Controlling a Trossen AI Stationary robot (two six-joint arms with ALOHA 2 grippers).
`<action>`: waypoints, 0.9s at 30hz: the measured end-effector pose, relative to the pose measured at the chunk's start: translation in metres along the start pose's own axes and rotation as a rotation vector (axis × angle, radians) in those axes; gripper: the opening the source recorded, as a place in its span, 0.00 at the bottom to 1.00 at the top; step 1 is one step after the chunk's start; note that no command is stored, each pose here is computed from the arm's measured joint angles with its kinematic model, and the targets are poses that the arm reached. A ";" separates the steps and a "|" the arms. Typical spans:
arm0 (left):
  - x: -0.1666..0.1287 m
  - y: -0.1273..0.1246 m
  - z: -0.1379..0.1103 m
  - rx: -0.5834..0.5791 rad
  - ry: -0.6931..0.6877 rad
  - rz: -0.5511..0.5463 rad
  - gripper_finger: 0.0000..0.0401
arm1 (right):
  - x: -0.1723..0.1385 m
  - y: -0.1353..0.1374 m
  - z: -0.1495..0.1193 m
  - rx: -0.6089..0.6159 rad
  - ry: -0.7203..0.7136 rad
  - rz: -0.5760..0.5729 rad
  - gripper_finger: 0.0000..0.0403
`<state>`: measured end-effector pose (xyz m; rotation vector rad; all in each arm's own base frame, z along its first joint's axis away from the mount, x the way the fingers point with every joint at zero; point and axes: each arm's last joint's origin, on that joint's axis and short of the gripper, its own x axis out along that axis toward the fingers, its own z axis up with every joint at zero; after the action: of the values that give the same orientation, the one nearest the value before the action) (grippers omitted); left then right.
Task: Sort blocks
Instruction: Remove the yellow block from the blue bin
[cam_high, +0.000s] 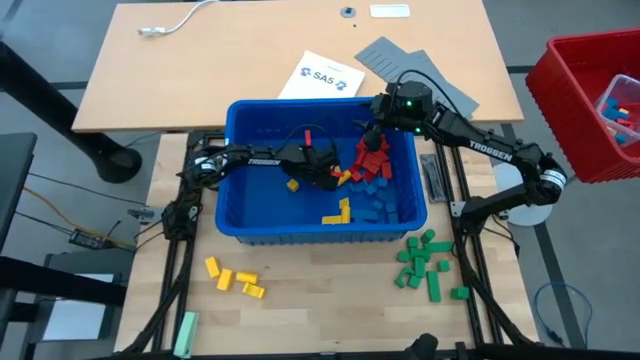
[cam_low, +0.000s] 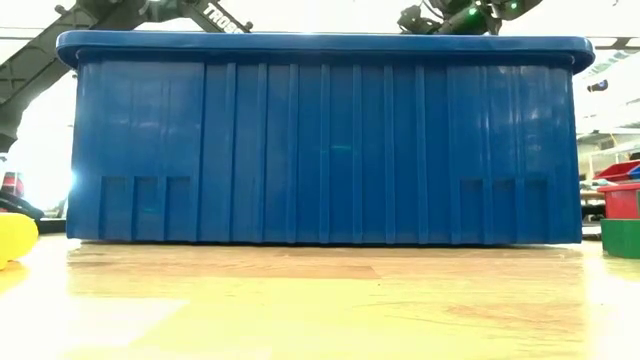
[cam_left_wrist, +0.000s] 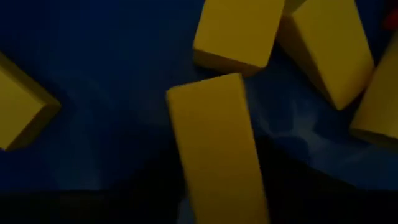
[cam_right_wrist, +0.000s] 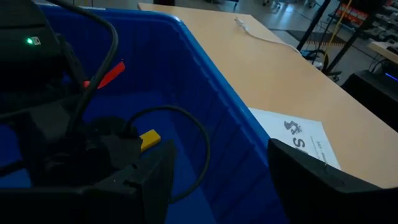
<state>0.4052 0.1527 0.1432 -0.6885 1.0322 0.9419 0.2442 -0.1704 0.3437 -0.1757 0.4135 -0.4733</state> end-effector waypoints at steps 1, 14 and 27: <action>0.000 0.000 0.001 0.009 -0.007 0.000 0.41 | 0.000 0.000 0.000 0.000 0.000 0.000 0.59; -0.088 -0.025 0.046 0.254 -0.112 0.049 0.34 | 0.000 0.000 -0.002 0.001 0.017 0.005 0.59; -0.245 0.007 0.021 0.361 -0.212 0.293 0.35 | 0.000 0.000 -0.002 0.004 0.016 -0.003 0.59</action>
<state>0.3566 0.0959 0.3780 -0.1352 1.0931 1.0206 0.2436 -0.1709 0.3418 -0.1689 0.4284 -0.4783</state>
